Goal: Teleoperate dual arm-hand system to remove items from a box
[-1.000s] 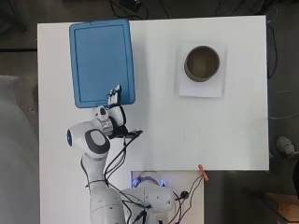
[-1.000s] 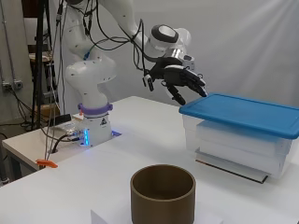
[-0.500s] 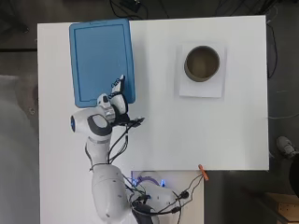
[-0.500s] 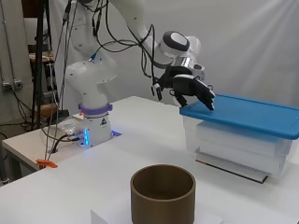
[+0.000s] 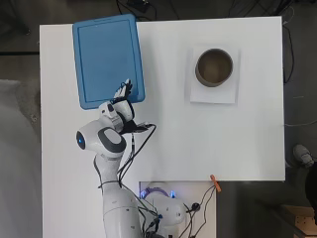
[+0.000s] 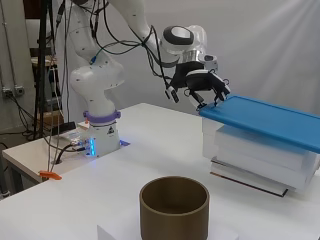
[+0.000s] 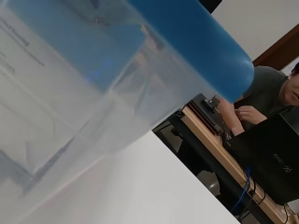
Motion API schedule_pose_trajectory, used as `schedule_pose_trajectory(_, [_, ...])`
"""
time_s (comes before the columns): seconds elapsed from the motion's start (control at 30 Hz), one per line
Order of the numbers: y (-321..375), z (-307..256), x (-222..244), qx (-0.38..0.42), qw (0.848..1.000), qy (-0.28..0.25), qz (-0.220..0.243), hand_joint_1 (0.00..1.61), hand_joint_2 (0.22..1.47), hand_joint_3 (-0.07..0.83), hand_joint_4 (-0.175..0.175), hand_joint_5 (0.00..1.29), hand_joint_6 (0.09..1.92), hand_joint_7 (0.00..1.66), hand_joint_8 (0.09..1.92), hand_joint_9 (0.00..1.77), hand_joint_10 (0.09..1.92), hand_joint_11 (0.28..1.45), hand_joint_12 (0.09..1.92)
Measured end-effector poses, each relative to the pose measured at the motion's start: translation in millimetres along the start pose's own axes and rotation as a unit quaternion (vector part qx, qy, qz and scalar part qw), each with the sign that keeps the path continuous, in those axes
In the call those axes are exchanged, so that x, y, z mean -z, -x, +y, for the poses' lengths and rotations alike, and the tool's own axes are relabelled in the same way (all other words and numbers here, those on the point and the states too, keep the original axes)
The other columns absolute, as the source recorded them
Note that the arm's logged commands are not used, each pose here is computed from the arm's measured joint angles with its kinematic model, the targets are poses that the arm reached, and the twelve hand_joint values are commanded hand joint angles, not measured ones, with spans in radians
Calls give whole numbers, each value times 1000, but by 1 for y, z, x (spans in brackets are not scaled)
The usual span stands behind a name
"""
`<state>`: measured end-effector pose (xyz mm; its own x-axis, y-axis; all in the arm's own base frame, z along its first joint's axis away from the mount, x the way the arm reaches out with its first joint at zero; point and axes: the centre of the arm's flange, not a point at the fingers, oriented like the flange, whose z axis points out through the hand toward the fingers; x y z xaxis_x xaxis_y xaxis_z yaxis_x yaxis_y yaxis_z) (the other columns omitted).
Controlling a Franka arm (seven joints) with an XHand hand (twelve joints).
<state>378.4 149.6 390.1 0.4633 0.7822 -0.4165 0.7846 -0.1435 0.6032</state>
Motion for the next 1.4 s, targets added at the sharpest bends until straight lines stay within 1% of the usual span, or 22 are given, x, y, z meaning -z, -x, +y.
schedule_pose_trajectory(0.17, [2,0,1,-1,1000,1,3,1172,1170,-1,44,943,1043,827,1243,987,87,726,87])
schedule_pose_trajectory(0.3, [6,2,6,-4,1000,0,9,1175,1170,0,30,939,993,836,1289,999,87,717,87])
schedule_pose_trajectory(0.43, [10,5,17,-11,1000,-8,14,1170,1174,1,48,924,1064,831,1247,953,87,664,87])
schedule_pose_trajectory(0.53, [14,6,26,-17,1000,-13,16,1169,1177,1,47,917,1119,823,1214,925,87,636,87])
schedule_pose_trajectory(0.6, [14,4,25,-13,1000,-14,13,746,1172,-1,81,756,527,827,600,868,87,603,87])
schedule_pose_trajectory(0.63, [13,2,22,-8,1000,-17,9,593,1172,-1,92,750,321,857,355,872,87,617,87])
schedule_pose_trajectory(0.67, [12,1,19,-3,1000,-21,6,511,1174,0,101,770,200,891,201,889,87,639,87])
schedule_pose_trajectory(0.73, [11,0,12,3,1000,-23,1,465,1182,1,134,850,125,917,87,882,87,644,87])
schedule_pose_trajectory(0.8, [12,2,11,-2,1000,-20,3,717,1243,-17,163,751,950,891,87,827,87,623,87])
schedule_pose_trajectory(0.83, [12,4,12,-7,1000,-19,4,790,1250,-14,170,732,1160,889,87,809,87,614,87])
schedule_pose_trajectory(0.9, [13,8,14,-20,1000,-17,7,869,1237,-8,175,747,1284,891,87,790,87,601,87])
schedule_pose_trajectory(1.0, [17,13,16,-46,999,-19,7,914,1211,-3,175,790,1261,960,87,825,87,600,87])
schedule_pose_trajectory(1.03, [19,17,18,-51,999,-16,11,1014,1187,10,110,845,1224,932,389,874,87,621,87])
schedule_pose_trajectory(1.07, [22,18,18,-55,998,-14,14,1089,1176,9,73,884,1186,899,713,935,87,650,87])
schedule_pose_trajectory(1.1, [25,18,17,-56,998,-11,18,1130,1171,6,61,905,1143,879,931,985,87,675,87])
schedule_pose_trajectory(1.13, [28,17,17,-58,998,-6,22,1152,1169,3,58,914,1109,870,1061,1017,87,692,87])
schedule_pose_trajectory(1.2, [37,20,21,-68,997,9,32,1172,1164,0,45,922,1041,877,1176,1097,87,752,87])
schedule_pose_trajectory(1.23, [41,22,21,-73,997,11,36,1181,1157,3,29,933,991,890,1201,1107,199,788,87])
schedule_pose_trajectory(1.27, [44,23,21,-78,996,15,38,1196,1148,9,-16,947,921,907,1228,1065,450,819,87])
schedule_pose_trajectory(1.3, [46,23,20,-80,996,22,38,1215,1150,3,-80,950,864,917,1270,1003,743,843,121])
schedule_pose_trajectory(1.33, [46,22,19,-81,995,31,39,1224,1156,3,-125,929,853,916,1314,950,982,795,335])
schedule_pose_trajectory(1.4, [49,22,18,-89,994,52,45,1226,1176,0,-164,878,892,897,1383,906,1249,646,846])
